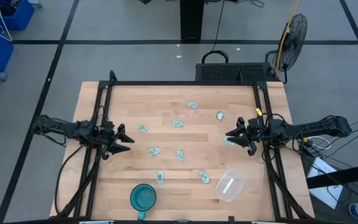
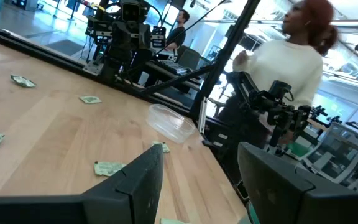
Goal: Pick and place Stevia / Truvia into bins
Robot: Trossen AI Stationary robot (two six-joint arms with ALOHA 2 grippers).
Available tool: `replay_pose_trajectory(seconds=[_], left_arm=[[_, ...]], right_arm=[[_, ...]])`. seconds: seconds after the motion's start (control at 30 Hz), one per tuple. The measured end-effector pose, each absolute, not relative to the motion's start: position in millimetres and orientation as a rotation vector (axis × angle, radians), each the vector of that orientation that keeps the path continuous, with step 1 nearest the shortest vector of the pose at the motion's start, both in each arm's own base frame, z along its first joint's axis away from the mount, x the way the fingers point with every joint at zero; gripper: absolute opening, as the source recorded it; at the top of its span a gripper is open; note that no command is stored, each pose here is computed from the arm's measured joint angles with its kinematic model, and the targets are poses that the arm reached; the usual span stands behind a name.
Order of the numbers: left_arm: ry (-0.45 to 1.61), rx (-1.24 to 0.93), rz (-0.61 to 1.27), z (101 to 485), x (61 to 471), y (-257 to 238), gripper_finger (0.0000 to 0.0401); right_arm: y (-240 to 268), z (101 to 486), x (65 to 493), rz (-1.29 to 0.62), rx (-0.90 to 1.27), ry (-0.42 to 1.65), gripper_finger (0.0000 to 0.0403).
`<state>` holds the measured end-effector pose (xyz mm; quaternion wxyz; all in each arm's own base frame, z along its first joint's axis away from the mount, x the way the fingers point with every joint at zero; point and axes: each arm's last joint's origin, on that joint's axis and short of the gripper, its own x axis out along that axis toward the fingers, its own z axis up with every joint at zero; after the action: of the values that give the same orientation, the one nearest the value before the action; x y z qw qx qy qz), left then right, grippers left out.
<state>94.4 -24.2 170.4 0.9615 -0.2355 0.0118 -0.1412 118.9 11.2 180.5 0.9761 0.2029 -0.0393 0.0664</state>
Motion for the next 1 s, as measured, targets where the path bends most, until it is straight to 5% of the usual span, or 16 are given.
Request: replay_pose_trajectory(seconds=[1.0], left_arm=[[0.024, -0.477, -0.286, 170.3, 94.4, -24.2, 0.0212]], right_arm=[[8.8, 188.9, 117.9, 0.08, 0.385, -0.181, 0.011]])
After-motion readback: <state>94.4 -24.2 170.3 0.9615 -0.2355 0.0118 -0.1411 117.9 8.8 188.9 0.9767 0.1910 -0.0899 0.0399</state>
